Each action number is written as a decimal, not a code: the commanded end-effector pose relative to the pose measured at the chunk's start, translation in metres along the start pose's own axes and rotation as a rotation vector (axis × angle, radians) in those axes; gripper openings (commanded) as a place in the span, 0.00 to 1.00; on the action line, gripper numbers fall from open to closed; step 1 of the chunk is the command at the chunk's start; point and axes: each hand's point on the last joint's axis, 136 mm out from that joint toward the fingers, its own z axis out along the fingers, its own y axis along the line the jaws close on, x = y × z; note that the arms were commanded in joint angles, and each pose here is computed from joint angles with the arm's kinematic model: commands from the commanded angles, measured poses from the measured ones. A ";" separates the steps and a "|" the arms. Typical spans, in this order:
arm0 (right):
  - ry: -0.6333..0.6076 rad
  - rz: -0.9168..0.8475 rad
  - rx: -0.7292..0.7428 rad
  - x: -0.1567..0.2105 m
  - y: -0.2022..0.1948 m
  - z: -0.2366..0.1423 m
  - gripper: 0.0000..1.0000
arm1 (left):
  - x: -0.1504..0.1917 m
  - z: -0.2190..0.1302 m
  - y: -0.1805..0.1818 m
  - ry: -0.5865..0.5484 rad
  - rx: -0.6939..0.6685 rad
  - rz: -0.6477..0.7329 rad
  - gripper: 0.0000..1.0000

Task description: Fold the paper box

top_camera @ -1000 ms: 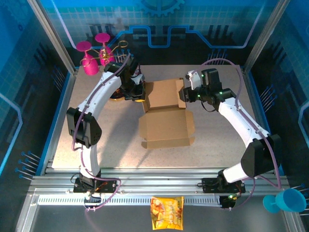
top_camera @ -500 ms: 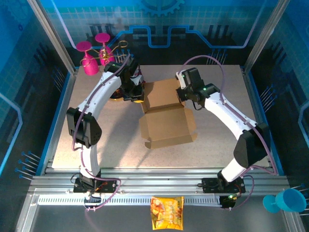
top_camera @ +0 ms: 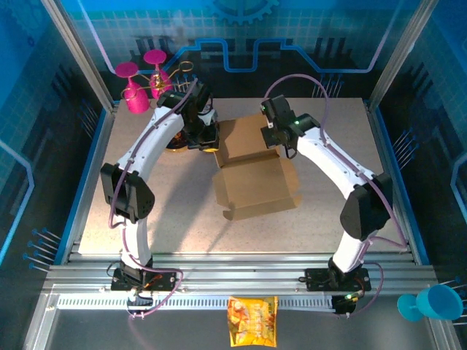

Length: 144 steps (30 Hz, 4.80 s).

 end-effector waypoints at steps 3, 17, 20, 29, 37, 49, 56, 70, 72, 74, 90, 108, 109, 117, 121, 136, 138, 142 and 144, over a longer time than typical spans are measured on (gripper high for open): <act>0.146 -0.016 0.218 0.022 -0.021 -0.007 0.00 | -0.004 -0.006 0.002 -0.027 -0.043 -0.028 0.00; 0.177 0.015 0.310 0.022 -0.017 -0.033 0.00 | -0.012 0.000 0.026 -0.094 -0.222 -0.073 0.00; 0.179 0.019 0.312 0.023 -0.016 -0.035 0.00 | -0.014 0.000 0.030 -0.119 -0.264 -0.075 0.00; 0.194 0.016 0.291 0.028 -0.005 -0.034 0.00 | -0.015 0.005 0.031 -0.190 -0.364 -0.039 0.00; 0.174 0.006 0.254 0.028 0.002 -0.031 0.00 | -0.012 0.007 0.020 -0.203 -0.275 -0.059 0.03; 0.073 -0.023 0.159 0.035 0.002 -0.019 0.00 | 0.000 -0.022 -0.017 -0.187 -0.016 -0.145 0.60; 0.018 0.019 0.125 0.037 -0.008 -0.016 0.00 | -0.001 -0.028 0.018 -0.256 0.058 -0.443 0.67; -0.022 0.044 0.066 0.045 -0.008 -0.007 0.00 | -0.040 0.024 0.015 -0.260 0.359 -0.754 0.70; -0.020 0.047 0.062 0.046 -0.007 -0.006 0.00 | -0.041 0.030 0.014 -0.240 0.363 -0.764 0.69; -0.021 0.046 0.057 0.048 -0.006 -0.003 0.00 | -0.040 0.038 0.015 -0.215 0.353 -0.774 0.67; -0.073 0.126 -0.020 0.056 0.000 0.011 0.00 | -0.018 0.074 0.005 -0.144 0.409 -0.825 0.32; -0.133 0.092 0.002 0.068 -0.005 0.024 0.00 | -0.014 0.056 -0.004 -0.168 0.406 -0.776 0.25; -0.134 0.092 0.004 0.068 -0.006 0.024 0.00 | -0.012 0.053 -0.002 -0.170 0.389 -0.772 0.33; -0.143 0.045 0.008 0.059 -0.012 0.025 0.00 | -0.002 0.016 0.009 -0.274 0.281 -0.642 0.61; -0.154 0.016 0.000 0.053 -0.013 0.024 0.00 | 0.009 0.005 0.005 -0.287 0.203 -0.462 0.63; -0.201 -0.125 -0.147 0.032 -0.006 0.014 0.00 | -0.014 -0.022 -0.029 -0.421 -0.142 0.364 0.65; -0.194 -0.130 -0.146 0.031 -0.007 0.015 0.00 | -0.015 -0.022 -0.033 -0.420 -0.121 0.352 0.65; -0.183 -0.142 -0.141 0.031 -0.007 0.018 0.00 | 0.000 -0.018 -0.027 -0.349 -0.121 0.260 0.65; -0.175 -0.143 -0.134 0.030 -0.008 0.019 0.00 | 0.014 -0.013 -0.008 -0.285 -0.180 0.132 0.65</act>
